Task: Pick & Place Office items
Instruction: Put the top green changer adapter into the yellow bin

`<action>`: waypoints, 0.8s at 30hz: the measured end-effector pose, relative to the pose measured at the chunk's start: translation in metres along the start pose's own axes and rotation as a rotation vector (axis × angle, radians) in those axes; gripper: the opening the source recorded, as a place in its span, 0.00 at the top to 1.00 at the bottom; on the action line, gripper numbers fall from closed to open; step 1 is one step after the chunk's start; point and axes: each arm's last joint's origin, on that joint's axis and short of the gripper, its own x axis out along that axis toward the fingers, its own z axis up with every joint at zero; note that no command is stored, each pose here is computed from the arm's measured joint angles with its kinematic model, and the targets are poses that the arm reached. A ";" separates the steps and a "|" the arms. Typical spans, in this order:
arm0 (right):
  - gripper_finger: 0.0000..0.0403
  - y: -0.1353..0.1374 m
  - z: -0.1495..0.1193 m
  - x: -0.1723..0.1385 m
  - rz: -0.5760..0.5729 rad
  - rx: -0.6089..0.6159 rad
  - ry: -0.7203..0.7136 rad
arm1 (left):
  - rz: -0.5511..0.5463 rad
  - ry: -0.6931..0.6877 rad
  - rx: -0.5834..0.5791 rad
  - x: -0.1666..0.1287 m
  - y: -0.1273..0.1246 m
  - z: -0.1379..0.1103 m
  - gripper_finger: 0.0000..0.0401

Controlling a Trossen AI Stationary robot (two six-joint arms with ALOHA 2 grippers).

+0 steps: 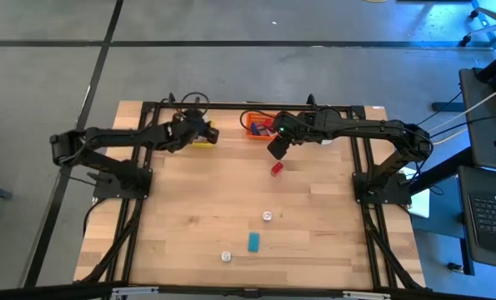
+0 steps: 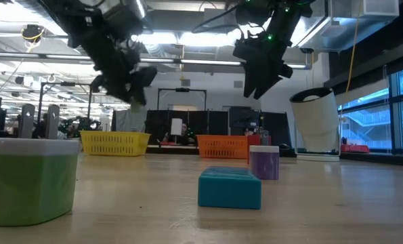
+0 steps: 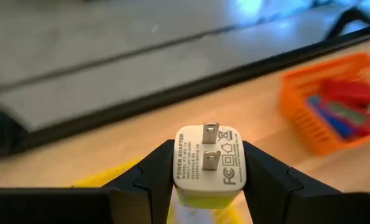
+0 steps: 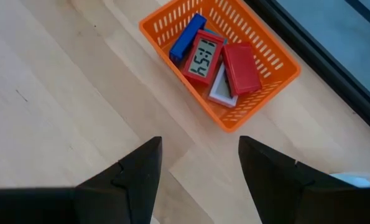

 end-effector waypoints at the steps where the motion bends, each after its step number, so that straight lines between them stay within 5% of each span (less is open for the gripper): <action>1: 0.46 0.000 0.000 0.000 0.002 0.002 -0.004 | 0.020 0.027 -0.020 0.002 0.005 -0.001 0.62; 10: 0.46 0.001 0.003 0.000 0.015 0.018 -0.034 | 0.139 0.251 -0.123 0.020 0.042 -0.008 0.61; 24: 0.46 0.002 0.004 0.000 0.020 0.025 -0.044 | 0.136 0.282 -0.116 0.045 0.036 -0.017 0.61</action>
